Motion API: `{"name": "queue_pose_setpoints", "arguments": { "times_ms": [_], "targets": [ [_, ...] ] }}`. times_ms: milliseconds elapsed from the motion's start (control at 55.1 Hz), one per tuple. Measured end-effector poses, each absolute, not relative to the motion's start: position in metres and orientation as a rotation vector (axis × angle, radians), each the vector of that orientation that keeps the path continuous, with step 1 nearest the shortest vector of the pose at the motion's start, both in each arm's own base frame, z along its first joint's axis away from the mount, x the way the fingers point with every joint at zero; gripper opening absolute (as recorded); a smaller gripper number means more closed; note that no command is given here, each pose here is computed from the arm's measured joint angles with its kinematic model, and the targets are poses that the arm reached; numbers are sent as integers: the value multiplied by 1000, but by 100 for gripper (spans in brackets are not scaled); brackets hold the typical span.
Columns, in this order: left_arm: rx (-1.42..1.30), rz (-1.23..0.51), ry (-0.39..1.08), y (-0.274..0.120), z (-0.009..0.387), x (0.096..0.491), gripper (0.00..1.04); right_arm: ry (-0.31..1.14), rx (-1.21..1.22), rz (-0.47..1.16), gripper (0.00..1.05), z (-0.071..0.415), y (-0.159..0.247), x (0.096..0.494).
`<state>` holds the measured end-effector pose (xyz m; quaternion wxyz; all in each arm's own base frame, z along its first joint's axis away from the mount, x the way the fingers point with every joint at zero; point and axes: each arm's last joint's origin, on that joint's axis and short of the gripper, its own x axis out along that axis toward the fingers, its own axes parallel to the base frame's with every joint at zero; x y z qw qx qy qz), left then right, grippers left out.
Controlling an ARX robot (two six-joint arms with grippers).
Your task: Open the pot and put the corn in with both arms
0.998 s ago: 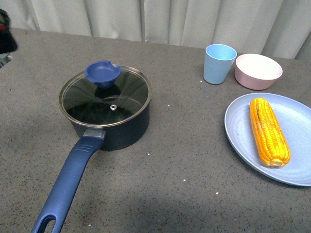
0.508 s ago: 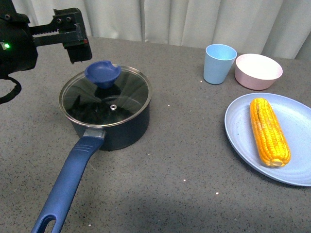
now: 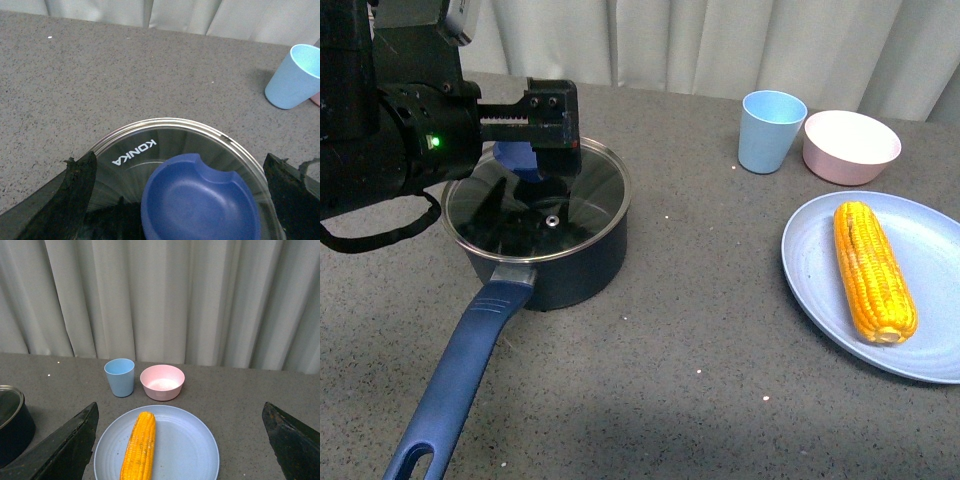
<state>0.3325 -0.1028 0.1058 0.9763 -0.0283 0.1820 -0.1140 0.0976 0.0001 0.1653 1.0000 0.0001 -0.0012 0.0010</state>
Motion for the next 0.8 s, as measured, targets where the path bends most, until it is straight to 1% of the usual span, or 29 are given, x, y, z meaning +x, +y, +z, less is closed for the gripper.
{"name": "queue_pose_setpoints", "arguments": {
  "times_ms": [127, 798],
  "targets": [
    [-15, -242, 387, -103, 99, 333, 98, -2, 0, 2, 96, 165, 0, 98],
    [40, -254, 394, -103, 95, 331, 98, -2, 0, 2, 96, 165, 0, 98]
  ]
}}
